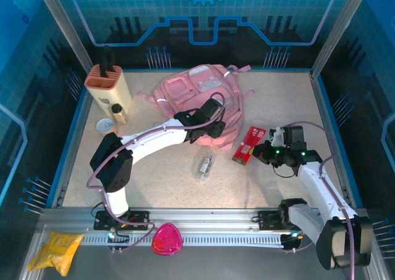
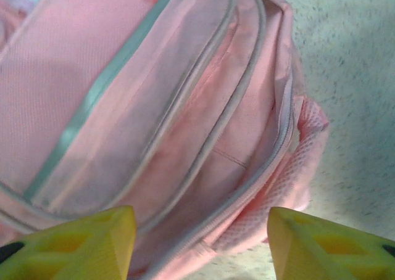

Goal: Pack the student bag

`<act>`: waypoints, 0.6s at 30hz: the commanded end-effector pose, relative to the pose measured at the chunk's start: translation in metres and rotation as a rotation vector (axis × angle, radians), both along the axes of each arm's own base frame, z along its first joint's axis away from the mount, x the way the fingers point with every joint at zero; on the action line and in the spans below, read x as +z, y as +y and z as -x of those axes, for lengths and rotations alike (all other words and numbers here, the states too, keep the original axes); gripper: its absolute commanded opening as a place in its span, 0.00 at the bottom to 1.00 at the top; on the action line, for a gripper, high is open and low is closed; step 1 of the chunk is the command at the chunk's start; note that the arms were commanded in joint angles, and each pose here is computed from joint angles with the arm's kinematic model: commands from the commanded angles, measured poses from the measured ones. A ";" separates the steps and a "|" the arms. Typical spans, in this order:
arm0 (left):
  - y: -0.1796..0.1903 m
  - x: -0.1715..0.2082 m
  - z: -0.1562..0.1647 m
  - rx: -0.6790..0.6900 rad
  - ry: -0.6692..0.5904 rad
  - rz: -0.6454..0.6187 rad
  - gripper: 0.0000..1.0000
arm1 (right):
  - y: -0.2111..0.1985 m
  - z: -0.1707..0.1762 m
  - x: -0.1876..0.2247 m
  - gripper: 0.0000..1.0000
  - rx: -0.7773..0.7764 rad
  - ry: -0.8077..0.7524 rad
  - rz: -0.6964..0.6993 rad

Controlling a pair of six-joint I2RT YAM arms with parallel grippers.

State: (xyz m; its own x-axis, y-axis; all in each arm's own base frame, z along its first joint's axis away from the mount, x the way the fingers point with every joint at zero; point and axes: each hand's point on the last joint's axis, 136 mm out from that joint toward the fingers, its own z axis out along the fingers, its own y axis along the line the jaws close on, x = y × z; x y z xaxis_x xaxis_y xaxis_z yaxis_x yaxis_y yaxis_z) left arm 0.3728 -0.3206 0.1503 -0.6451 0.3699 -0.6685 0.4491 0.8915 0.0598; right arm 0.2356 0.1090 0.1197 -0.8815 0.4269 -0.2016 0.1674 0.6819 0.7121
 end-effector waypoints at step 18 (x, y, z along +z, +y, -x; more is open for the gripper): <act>0.001 -0.044 -0.077 -0.076 -0.078 -0.212 0.43 | -0.002 -0.023 0.016 0.00 0.004 -0.027 -0.062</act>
State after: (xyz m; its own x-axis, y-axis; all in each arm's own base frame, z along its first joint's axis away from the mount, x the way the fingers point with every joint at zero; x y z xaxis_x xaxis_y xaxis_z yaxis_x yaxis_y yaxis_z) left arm 0.4305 -0.3217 0.0971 -0.5731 0.5775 -0.5814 0.5392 0.8000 0.2632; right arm 0.2491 0.1070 0.1204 -0.8829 0.4383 -0.1685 0.1842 0.6533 0.7343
